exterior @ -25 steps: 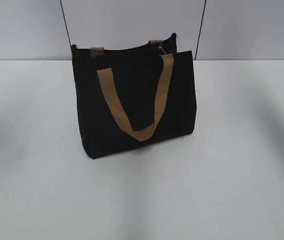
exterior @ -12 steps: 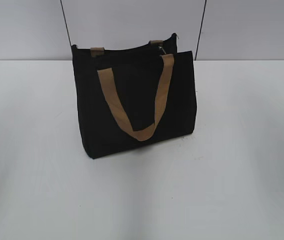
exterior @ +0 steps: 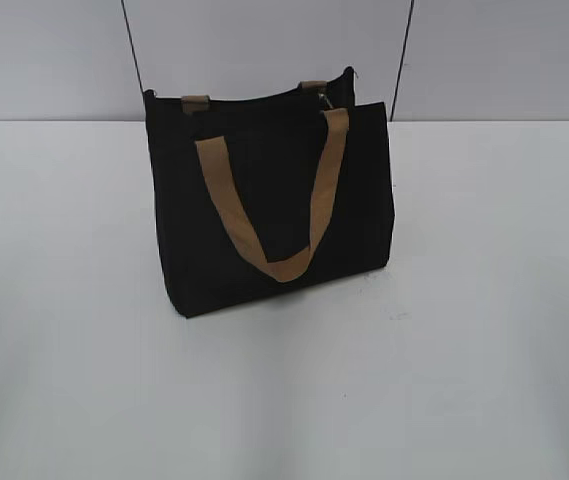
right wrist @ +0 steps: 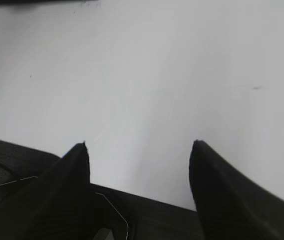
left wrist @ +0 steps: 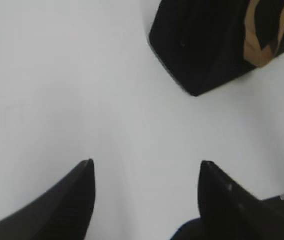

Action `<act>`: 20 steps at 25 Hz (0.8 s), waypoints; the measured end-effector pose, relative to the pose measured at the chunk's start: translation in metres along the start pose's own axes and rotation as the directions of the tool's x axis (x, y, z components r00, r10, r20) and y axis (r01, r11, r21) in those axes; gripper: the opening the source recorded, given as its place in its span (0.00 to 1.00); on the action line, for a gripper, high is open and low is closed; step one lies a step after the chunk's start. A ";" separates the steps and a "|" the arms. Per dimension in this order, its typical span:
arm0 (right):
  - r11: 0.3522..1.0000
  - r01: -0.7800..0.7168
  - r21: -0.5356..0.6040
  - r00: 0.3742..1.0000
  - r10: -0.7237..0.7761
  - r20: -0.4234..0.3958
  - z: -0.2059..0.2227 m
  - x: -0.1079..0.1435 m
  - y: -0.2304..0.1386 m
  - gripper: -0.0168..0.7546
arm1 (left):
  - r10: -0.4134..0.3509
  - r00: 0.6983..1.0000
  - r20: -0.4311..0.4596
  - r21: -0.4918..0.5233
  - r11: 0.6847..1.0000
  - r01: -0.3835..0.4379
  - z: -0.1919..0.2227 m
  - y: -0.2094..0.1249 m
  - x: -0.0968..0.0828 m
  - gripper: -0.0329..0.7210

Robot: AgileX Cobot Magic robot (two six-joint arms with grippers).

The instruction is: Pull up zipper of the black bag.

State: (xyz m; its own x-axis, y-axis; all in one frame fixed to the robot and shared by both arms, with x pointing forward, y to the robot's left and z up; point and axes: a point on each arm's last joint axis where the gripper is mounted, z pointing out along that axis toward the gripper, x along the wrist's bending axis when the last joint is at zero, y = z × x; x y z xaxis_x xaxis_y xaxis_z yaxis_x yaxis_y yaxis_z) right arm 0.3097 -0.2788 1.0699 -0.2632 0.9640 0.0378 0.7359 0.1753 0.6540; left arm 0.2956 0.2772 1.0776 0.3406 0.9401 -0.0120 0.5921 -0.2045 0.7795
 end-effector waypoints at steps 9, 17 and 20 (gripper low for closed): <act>0.988 0.056 -0.141 0.997 -0.064 -0.050 -0.015 0.013 -0.051 0.65 | -0.019 1.000 -0.024 -0.111 0.994 0.016 -0.024 -0.040 -0.012 0.68; 0.933 0.134 -0.334 0.990 -0.142 0.000 -0.035 0.018 -0.073 0.60 | 0.007 0.999 -0.052 -0.246 0.969 -0.020 -0.042 -0.055 -0.018 0.67; 0.932 0.127 -0.340 0.991 -0.133 0.005 -0.034 0.017 -0.075 0.59 | 0.004 0.999 -0.052 -0.248 0.969 -0.016 -0.042 -0.055 -0.018 0.67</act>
State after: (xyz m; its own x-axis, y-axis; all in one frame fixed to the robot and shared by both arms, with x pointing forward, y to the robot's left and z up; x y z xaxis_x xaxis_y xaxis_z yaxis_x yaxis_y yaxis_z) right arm 0.2284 -0.2820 1.0472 -0.3559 0.9330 -0.0537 0.4398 0.2179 0.8713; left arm 0.2259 0.2827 1.0611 0.3040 0.9524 0.0235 0.3870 -0.1460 0.9105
